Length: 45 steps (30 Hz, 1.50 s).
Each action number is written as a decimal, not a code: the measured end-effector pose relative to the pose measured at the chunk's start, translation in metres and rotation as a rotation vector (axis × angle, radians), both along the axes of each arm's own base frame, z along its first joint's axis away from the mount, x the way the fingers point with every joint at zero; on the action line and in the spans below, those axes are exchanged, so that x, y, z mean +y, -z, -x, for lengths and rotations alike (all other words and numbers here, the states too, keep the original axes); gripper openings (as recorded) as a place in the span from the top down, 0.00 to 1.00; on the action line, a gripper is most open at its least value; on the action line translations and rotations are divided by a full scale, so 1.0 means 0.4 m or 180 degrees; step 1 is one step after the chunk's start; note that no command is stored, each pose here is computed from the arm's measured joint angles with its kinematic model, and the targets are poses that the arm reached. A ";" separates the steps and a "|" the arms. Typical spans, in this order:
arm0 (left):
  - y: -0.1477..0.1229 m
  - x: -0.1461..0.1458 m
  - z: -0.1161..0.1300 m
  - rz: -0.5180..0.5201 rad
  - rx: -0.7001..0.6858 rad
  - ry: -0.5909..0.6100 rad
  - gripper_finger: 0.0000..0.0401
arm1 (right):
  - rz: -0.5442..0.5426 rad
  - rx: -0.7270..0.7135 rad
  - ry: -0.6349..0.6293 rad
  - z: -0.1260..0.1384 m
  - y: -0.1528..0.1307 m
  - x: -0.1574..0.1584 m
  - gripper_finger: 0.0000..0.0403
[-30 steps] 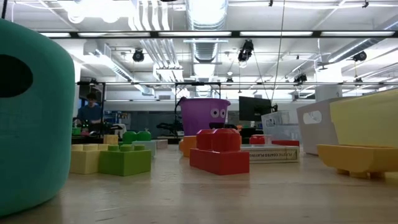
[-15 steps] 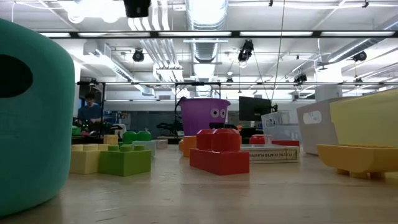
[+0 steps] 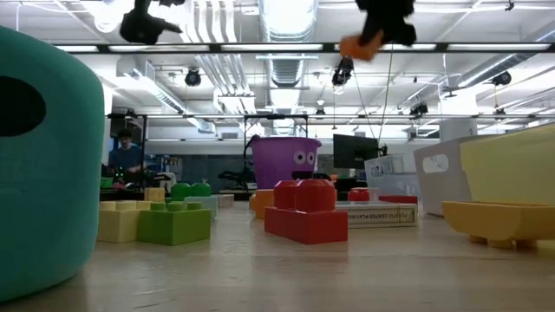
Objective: Pick & Place Toys
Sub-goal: Put the orange game piece into the transparent bin
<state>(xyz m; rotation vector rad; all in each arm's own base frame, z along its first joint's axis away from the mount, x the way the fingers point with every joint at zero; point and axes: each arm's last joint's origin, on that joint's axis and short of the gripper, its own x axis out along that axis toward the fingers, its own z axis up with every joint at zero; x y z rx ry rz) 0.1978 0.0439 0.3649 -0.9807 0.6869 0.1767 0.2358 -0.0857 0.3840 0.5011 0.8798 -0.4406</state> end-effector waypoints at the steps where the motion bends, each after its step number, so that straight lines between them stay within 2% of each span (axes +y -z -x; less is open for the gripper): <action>1: 0.001 -0.003 0.007 -0.0019 0.0054 -0.0026 0.09 | -0.0045 0.0074 0.0068 0.007 0.020 -0.007 0.69; 10: 0.006 -0.028 0.037 -0.0127 0.0300 -0.0057 0.09 | -0.0516 0.0716 0.0720 0.082 0.201 -0.051 0.69; 20: 0.030 -0.049 0.058 -0.0242 0.0793 -0.0152 0.09 | -0.0894 0.1393 0.1062 0.109 0.362 -0.053 0.69; 24: 0.032 -0.054 0.059 -0.0252 0.0828 -0.0119 0.09 | -0.0825 0.1596 0.1099 0.104 0.394 -0.059 0.69; 31: 0.032 -0.056 0.059 -0.0295 0.0834 -0.0123 0.09 | -0.0576 0.1843 0.0719 0.088 0.454 -0.070 0.69; 39: 0.032 -0.055 0.059 -0.0344 0.0833 -0.0116 0.09 | -0.0438 0.1642 0.0570 0.099 0.502 -0.063 0.69; 45: 0.032 -0.055 0.059 -0.0359 0.0832 -0.0114 0.09 | -0.0233 0.1805 -0.0167 0.111 0.526 -0.039 0.69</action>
